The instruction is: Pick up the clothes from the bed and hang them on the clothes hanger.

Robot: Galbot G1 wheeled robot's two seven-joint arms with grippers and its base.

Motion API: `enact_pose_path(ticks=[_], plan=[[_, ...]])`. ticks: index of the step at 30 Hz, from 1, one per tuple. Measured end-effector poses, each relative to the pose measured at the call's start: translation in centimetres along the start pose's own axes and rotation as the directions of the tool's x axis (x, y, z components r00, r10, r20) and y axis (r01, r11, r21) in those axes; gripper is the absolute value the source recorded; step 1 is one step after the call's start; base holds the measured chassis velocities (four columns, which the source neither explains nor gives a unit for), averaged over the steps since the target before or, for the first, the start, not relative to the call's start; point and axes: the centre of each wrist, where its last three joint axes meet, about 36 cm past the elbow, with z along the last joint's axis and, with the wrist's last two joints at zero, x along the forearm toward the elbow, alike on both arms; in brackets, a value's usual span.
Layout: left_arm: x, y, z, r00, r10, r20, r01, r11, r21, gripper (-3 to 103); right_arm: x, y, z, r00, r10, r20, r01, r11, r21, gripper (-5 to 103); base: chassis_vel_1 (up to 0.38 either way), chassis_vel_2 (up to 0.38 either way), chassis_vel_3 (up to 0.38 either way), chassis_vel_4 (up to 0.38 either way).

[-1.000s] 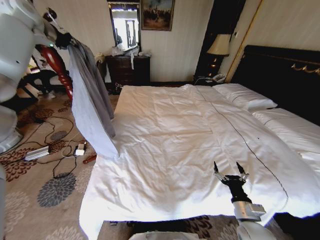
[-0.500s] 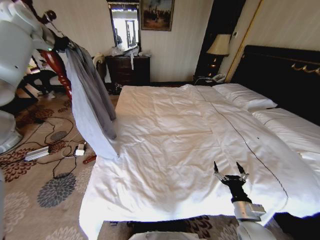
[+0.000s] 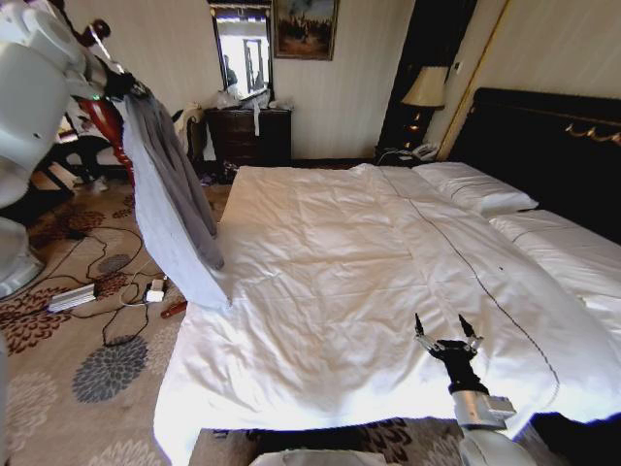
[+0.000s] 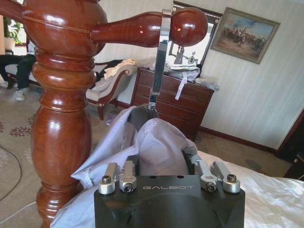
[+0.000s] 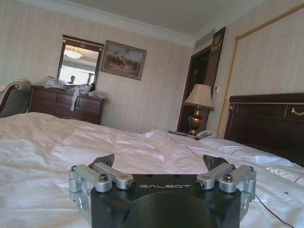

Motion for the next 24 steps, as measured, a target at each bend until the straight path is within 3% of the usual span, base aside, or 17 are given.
enact_pose_path(ticks=[5,6,9,11,13,24], plan=[[0.3,0.4,0.2,1.0,-0.023,0.007,0.024,0.999,-0.036,74,0.0,0.0,0.0,1.0,0.0,0.0,0.0,1.0,0.0,100,0.0,0.0,0.0,0.0],[0.3,0.4,0.2,1.0,-0.023,0.007,0.024,0.999,-0.036,74,0.0,0.0,0.0,1.0,0.0,0.0,0.0,1.0,0.0,100,0.0,0.0,0.0,0.0],[0.5,0.7,0.2,0.999,-0.044,0.018,0.045,0.997,-0.067,89,0.0,0.0,0.0,1.0,0.0,0.0,0.0,1.0,0.0,100,0.0,0.0,0.0,0.0],[0.6,0.7,0.2,0.999,-0.046,0.02,0.048,0.996,-0.071,89,0.0,0.0,0.0,1.0,0.0,0.0,0.0,1.0,0.0,100,0.0,0.0,0.0,0.0],[0.9,1.0,0.2,0.998,-0.06,0.031,0.062,0.994,-0.092,98,0.0,0.0,0.0,1.0,0.0,0.0,0.0,1.0,0.0,100,0.0,0.0,0.0,0.0],[2.1,2.0,0.5,0.996,-0.073,0.055,0.08,0.988,-0.134,100,0.0,0.0,0.0,1.0,0.0,0.0,0.0,1.0,0.0,100,0.0,0.0,0.0,0.0]])
